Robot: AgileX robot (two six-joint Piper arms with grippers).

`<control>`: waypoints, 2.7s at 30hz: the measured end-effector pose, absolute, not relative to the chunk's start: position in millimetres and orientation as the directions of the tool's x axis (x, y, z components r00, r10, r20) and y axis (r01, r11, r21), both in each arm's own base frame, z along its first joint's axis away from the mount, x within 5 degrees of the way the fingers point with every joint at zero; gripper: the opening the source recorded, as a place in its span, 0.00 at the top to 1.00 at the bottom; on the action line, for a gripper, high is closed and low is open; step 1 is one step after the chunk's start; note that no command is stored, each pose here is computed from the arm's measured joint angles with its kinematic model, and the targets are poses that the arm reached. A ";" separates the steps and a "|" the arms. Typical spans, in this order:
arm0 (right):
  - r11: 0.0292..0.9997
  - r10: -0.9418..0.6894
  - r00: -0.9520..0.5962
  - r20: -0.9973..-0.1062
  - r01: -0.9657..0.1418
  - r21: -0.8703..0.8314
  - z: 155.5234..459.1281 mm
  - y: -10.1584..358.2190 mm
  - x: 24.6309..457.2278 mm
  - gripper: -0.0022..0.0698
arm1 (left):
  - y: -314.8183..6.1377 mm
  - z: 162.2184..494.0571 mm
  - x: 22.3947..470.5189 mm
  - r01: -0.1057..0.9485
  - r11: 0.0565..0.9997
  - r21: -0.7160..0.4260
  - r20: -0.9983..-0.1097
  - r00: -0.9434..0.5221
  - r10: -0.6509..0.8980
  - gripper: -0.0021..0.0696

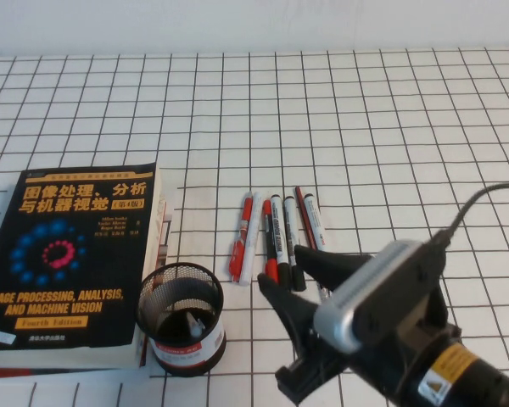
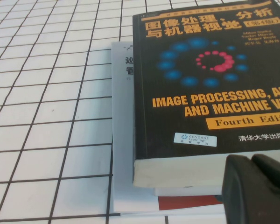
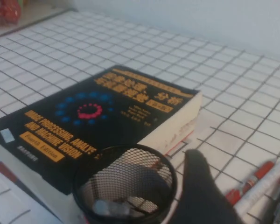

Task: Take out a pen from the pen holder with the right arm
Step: 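Take a marker out of the pen holder and lay it on the table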

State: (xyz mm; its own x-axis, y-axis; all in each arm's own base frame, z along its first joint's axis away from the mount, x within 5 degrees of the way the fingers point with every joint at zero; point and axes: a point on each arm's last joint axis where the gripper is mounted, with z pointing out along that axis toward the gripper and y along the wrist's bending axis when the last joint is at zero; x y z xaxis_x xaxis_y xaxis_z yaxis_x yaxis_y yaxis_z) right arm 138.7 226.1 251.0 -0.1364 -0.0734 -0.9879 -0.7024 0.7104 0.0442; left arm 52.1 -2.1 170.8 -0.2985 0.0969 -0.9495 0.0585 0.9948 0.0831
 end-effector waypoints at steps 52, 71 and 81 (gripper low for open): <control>0.593 0.005 -0.047 -0.999 -0.804 0.041 158.7 302.2 143.5 0.53 | -2.1 170.8 52.1 0.059 0.995 0.083 -0.949 -0.299 0.097 0.98; 0.595 0.005 -0.046 -0.999 -0.802 0.040 158.7 302.0 143.8 0.84 | -2.1 170.8 52.1 0.059 0.995 0.083 -0.949 -0.299 0.097 0.98; 0.619 0.040 -0.040 -0.998 -0.784 0.056 196.1 292.9 143.1 0.84 | -2.1 170.8 52.1 0.059 0.995 0.083 -0.949 -0.299 0.097 0.98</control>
State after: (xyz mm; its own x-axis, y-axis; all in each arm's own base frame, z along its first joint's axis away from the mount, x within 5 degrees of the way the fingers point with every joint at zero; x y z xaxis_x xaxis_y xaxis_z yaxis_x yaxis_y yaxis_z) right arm 143.1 292.9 196.1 -0.0395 0.0400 -0.9984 -0.7838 0.6185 0.0558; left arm 52.1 -2.1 170.8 -0.2985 0.0969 -0.9495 0.0585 0.9948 0.0831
